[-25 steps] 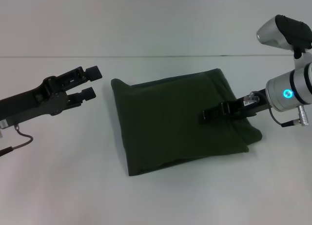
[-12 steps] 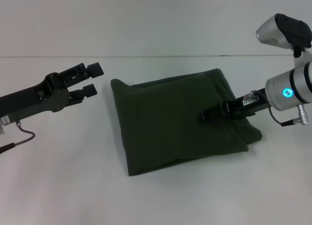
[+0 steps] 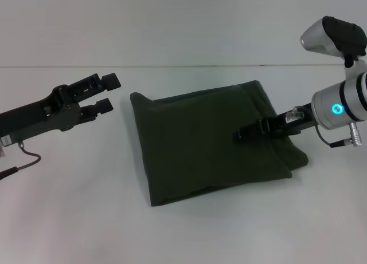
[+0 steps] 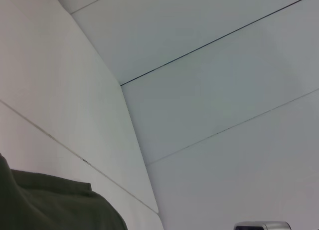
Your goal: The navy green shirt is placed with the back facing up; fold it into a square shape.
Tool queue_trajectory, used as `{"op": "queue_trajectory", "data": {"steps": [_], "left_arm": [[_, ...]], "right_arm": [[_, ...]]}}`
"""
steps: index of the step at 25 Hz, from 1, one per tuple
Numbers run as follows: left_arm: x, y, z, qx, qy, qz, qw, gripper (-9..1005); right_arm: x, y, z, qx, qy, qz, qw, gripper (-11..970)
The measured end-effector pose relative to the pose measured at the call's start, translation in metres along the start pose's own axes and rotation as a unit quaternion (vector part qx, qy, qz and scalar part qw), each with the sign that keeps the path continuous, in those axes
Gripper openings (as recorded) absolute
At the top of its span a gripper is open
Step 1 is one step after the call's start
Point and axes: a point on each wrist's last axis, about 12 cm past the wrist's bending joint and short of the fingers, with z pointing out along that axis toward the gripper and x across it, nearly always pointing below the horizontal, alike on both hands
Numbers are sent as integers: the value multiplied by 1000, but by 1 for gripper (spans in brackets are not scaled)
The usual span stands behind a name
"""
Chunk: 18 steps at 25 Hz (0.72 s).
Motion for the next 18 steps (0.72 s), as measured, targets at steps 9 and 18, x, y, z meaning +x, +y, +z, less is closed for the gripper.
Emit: {"op": "queue_trajectory", "data": {"steps": [9,18], "left_arm": [[0,0,1,3,-3,-1,1000,950],[1,0,1,5,-3,-2,1000,950]], "right_arm": [[2,0,-1,-10,1,12,1000,823],[0,0,-3,-20,-7,16,1000,520]]}}
